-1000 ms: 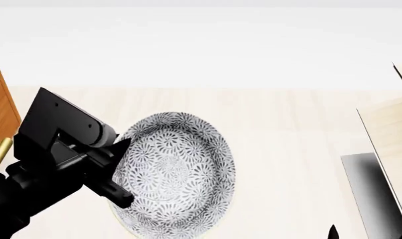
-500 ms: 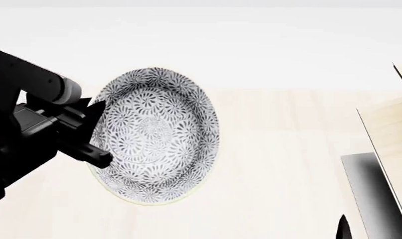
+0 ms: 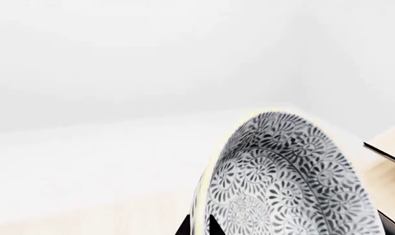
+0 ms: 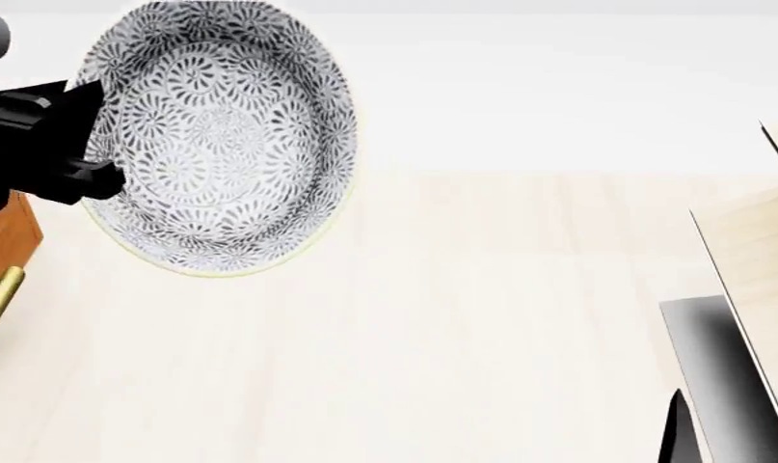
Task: Close the top drawer of the cabinet and put the bowl on top of it.
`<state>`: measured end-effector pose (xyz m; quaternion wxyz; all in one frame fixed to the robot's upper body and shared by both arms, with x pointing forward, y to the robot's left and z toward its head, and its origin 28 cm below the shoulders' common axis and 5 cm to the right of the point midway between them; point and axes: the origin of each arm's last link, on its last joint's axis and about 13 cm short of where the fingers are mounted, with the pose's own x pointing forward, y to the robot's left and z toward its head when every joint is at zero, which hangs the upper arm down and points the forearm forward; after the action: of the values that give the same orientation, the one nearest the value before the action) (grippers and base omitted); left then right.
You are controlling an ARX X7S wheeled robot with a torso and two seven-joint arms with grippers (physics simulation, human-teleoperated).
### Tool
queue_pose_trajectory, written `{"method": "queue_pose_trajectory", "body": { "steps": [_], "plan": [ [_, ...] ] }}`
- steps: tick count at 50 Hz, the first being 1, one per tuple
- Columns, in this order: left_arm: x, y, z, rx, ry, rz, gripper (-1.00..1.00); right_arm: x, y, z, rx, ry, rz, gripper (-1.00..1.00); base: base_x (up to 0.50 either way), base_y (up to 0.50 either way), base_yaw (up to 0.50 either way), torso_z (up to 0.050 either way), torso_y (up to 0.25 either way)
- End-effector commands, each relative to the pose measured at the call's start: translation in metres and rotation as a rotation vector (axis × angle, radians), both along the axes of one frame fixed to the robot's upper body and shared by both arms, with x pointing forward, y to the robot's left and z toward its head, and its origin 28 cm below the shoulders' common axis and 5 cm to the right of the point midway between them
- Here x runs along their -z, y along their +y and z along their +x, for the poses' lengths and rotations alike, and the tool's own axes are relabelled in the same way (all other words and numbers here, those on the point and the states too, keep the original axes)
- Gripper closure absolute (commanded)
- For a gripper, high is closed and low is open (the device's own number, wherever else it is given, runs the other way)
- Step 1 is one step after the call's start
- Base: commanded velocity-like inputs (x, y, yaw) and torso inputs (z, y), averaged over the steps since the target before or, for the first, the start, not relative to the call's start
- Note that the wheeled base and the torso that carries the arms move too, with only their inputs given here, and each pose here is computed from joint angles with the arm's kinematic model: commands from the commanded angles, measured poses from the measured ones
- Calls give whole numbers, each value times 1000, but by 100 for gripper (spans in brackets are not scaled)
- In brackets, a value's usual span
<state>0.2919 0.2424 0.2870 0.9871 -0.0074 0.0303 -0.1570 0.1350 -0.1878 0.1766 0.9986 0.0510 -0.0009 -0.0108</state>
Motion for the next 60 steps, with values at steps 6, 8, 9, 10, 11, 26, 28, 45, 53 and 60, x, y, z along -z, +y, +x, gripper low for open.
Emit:
{"method": "queue_pose_trajectory", "body": {
  "steps": [6,8,9,10,11,26,28,45,53,60],
  "plan": [
    [-31,16,-6,-80,-78,-71,100,3,0,-1,1,2,1,-100,0,0,0,0,2],
    [-34,18,-7,-83,-83,-85,100,2,0,-3,0,0,2,-100,0,0,0,0,0],
    [-35,19,-7,-91,-85,-97,100,3,-1,-2,1,1,3,-100,0,0,0,0,0],
    [-36,20,-7,-96,-87,-97,100,4,-1,-2,3,2,3,-100,0,0,0,0,0],
    [-36,20,-7,-99,-88,-95,100,4,-1,-2,3,3,3,-100,0,0,0,0,0],
    [-45,28,-12,-141,-101,-112,100,8,-1,-1,1,11,9,-100,0,0,0,0,1],
    [-46,29,-14,-143,-103,-114,100,9,-1,-1,0,11,10,-100,0,0,0,0,0],
    [-62,41,-22,-194,-127,-155,100,10,0,1,-2,16,10,-100,0,0,0,0,0],
    [-72,56,-22,-264,-100,-237,100,11,0,1,-2,18,9,-100,0,0,0,0,1],
    [-76,64,-24,-291,-94,-267,100,12,1,3,-6,20,9,-100,0,0,0,0,0]
  ]
}}
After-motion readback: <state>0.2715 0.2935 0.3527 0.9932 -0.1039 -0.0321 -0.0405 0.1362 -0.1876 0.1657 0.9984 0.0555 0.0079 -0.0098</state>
